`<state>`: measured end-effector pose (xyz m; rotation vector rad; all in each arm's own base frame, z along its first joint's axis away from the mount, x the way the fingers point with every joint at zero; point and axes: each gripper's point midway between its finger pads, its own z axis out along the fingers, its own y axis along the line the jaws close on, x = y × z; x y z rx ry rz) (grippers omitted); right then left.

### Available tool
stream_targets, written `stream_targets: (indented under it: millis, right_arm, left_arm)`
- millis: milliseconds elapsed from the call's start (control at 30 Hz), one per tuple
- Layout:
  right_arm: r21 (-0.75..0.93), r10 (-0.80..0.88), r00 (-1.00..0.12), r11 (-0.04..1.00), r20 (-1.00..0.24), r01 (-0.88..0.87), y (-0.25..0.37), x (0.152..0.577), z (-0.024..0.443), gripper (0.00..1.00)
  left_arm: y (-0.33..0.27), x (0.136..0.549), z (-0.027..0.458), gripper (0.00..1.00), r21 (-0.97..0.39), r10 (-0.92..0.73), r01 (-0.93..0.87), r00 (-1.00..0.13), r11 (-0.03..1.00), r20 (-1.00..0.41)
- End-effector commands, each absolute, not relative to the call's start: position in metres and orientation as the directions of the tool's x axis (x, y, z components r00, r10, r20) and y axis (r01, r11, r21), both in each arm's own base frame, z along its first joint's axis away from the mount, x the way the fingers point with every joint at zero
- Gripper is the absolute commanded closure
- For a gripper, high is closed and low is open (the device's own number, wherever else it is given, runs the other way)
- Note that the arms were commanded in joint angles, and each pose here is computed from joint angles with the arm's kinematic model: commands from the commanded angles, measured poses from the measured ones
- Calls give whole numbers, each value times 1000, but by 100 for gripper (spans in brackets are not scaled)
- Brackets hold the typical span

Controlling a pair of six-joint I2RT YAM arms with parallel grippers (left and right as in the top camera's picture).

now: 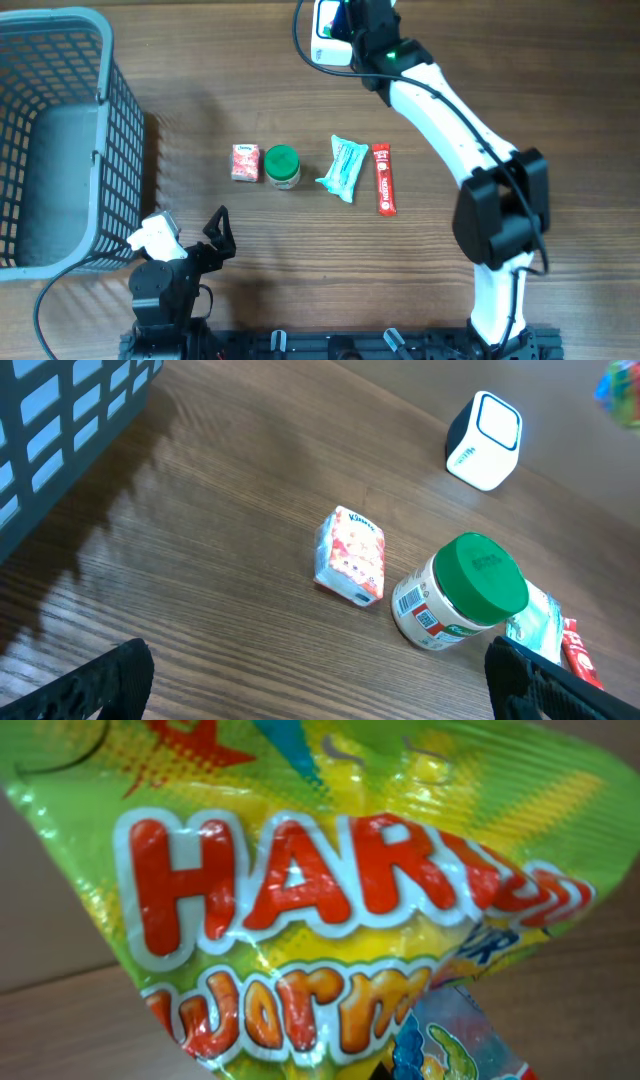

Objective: Scan the item barcode
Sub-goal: 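Carry Haribo bag with right gripper to scanner and hold it there, then move Haribo bag right and drop it at table's right edge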

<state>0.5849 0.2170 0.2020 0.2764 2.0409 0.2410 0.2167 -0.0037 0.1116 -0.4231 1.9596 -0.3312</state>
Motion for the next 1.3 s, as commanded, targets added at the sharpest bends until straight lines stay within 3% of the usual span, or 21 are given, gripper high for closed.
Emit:
stream_targets:
  millis: [0,333,700,867,1033,1133,1267]
  right_arm:
    - [269,289,-380,957,-879,105,216,608,201,95]
    - [319,333,-325,943,-885,96,233,648,186,95]
    - [271,321,-349,945,-881,184,196,649,207,95]
    - [157,277,-382,936,-882,317,128,624,259,95]
    - [16,292,-417,834,-861,552,9,577,287,95]
    - [-82,335,-452,723,-827,686,-81,552,275,96]
    - [-119,514,-445,547,-733,829,-196,504,231,96]
  left_arm:
    - [0,217,109,0,-401,-431,-159,-377,902,-820]
    - [0,217,109,0,-401,-431,-159,-377,902,-820]
    - [0,217,110,0,-401,-431,-159,-376,902,-820]
    - [0,217,109,0,-401,-431,-159,-377,902,-820]
    - [0,217,109,0,-401,-431,-159,-377,902,-820]
    - [0,217,109,0,-401,-431,-159,-377,902,-820]
    - [0,217,109,0,-401,-431,-159,-377,902,-820]
